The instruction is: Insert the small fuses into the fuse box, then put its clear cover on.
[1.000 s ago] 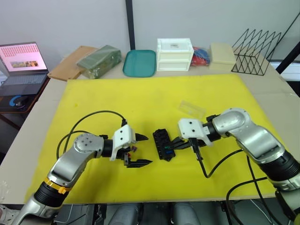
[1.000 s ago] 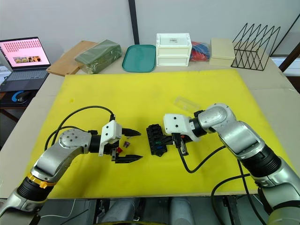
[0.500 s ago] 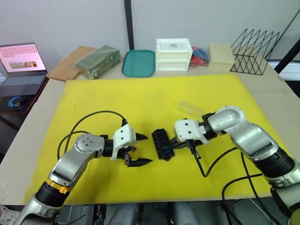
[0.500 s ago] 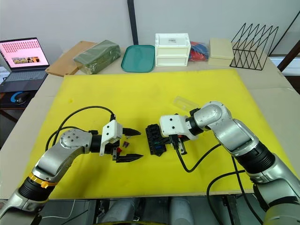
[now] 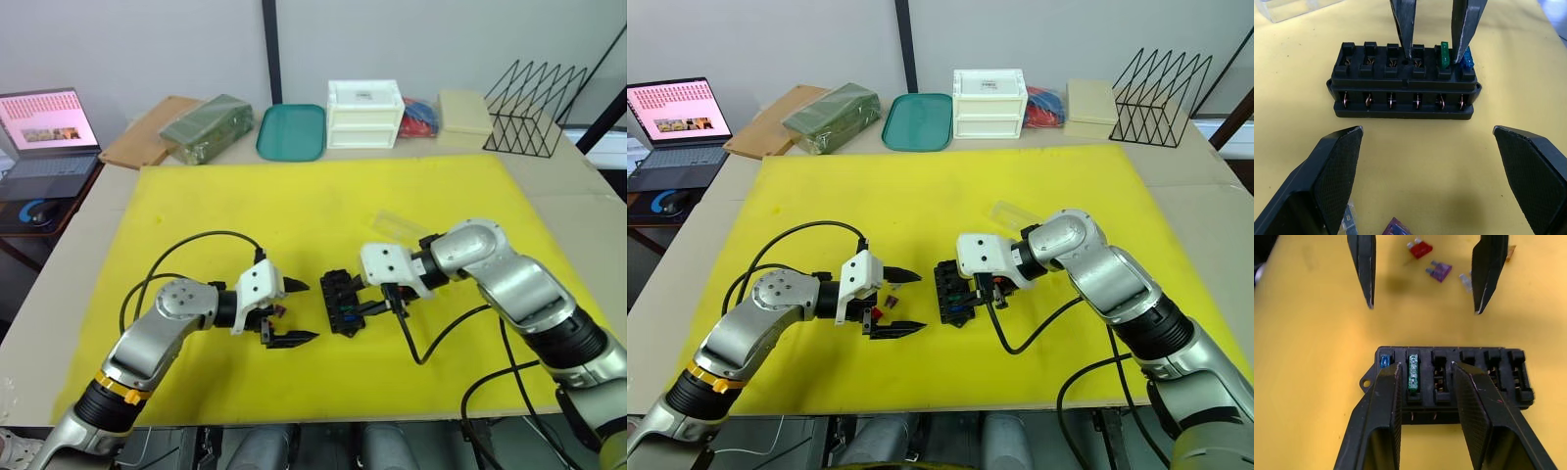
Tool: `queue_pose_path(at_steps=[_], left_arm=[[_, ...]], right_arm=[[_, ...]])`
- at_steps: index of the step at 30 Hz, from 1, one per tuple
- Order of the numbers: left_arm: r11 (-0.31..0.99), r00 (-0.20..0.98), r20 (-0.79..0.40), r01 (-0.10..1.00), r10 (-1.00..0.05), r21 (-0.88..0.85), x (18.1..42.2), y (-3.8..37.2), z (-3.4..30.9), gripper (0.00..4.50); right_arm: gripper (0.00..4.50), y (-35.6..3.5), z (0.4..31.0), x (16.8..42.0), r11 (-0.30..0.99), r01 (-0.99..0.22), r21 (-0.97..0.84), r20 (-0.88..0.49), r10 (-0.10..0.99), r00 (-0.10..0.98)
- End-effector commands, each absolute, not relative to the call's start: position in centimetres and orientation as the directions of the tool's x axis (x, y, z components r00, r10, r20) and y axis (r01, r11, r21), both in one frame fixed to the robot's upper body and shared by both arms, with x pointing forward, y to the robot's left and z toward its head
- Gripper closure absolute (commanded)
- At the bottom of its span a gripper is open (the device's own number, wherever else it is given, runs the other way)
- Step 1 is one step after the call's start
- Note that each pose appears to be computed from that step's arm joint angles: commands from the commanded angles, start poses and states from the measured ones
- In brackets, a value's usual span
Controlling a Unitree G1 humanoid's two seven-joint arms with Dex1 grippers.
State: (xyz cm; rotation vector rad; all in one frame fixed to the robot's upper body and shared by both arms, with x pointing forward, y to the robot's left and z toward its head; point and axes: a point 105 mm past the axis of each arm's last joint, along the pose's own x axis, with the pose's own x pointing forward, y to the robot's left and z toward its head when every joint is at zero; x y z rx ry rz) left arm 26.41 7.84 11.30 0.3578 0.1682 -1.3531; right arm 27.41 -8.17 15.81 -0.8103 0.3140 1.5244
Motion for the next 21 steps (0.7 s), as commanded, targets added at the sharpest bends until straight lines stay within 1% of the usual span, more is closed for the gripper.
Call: queue_pose_path(at_steps=[1, 4, 7, 8, 17, 21], left_arm=[[0.168, 0.223, -0.296, 0.965, -0.929, 0.200, 26.5, 7.8, 12.4, 0.00], [0.172, 0.228, -0.296, 0.964, -0.927, 0.202, 26.7, 7.8, 12.5, 0.00], [0.179, 0.236, -0.297, 0.962, -0.925, 0.207, 26.9, 8.0, 12.5, 0.00], [0.181, 0.238, -0.298, 0.961, -0.924, 0.208, 27.0, 8.0, 12.6, 0.00], [0.188, 0.246, -0.297, 0.959, -0.922, 0.211, 27.1, 8.2, 12.8, 0.00], [0.188, 0.246, -0.296, 0.959, -0.923, 0.211, 27.1, 8.2, 12.9, 0.00]], right_arm=[[2.79, -7.5, 18.2, 27.1, -0.143, -0.931, -0.336, -0.598, 0.796, 0.093], [3.40, -7.5, 18.3, 26.8, -0.145, -0.935, -0.323, -0.589, 0.804, 0.079], [4.38, -7.6, 18.1, 26.6, -0.149, -0.942, -0.301, -0.585, 0.809, 0.059], [4.47, -7.6, 17.9, 26.5, -0.149, -0.944, -0.295, -0.585, 0.809, 0.055], [4.47, -8.2, 16.1, 26.6, -0.137, -0.957, -0.255, -0.593, 0.804, 0.043], [4.47, -9.1, 13.9, 27.2, -0.115, -0.963, -0.245, -0.637, 0.768, 0.070]])
